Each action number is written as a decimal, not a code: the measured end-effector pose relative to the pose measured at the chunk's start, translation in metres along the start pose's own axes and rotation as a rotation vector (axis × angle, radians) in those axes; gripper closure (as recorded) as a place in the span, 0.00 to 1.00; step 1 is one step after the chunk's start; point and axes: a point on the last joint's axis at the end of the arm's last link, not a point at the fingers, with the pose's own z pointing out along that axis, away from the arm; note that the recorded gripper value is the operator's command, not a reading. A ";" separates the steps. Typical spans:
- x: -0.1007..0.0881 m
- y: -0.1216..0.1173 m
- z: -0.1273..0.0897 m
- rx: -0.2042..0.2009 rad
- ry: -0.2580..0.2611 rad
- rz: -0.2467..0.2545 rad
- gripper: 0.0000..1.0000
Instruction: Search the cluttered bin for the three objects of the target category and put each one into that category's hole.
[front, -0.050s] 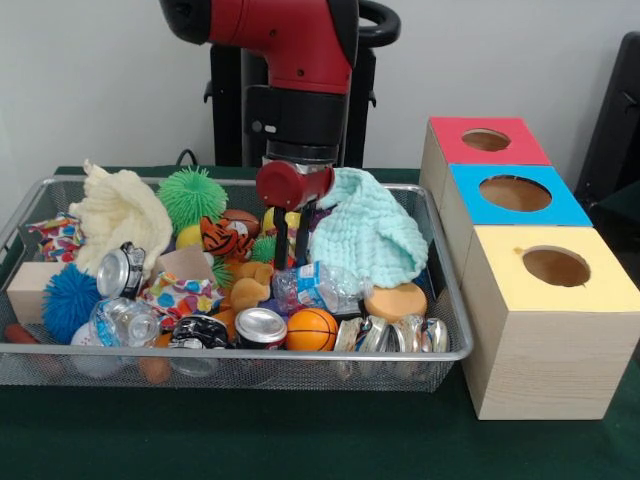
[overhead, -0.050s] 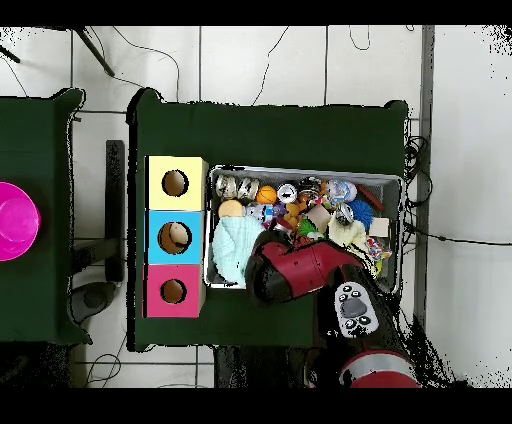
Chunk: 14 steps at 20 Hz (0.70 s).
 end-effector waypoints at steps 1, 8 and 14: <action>0.000 0.000 0.002 -0.001 0.000 0.000 0.00; -0.001 -0.001 0.010 -0.002 -0.002 0.001 0.00; -0.008 -0.007 0.012 0.009 -0.014 -0.001 0.00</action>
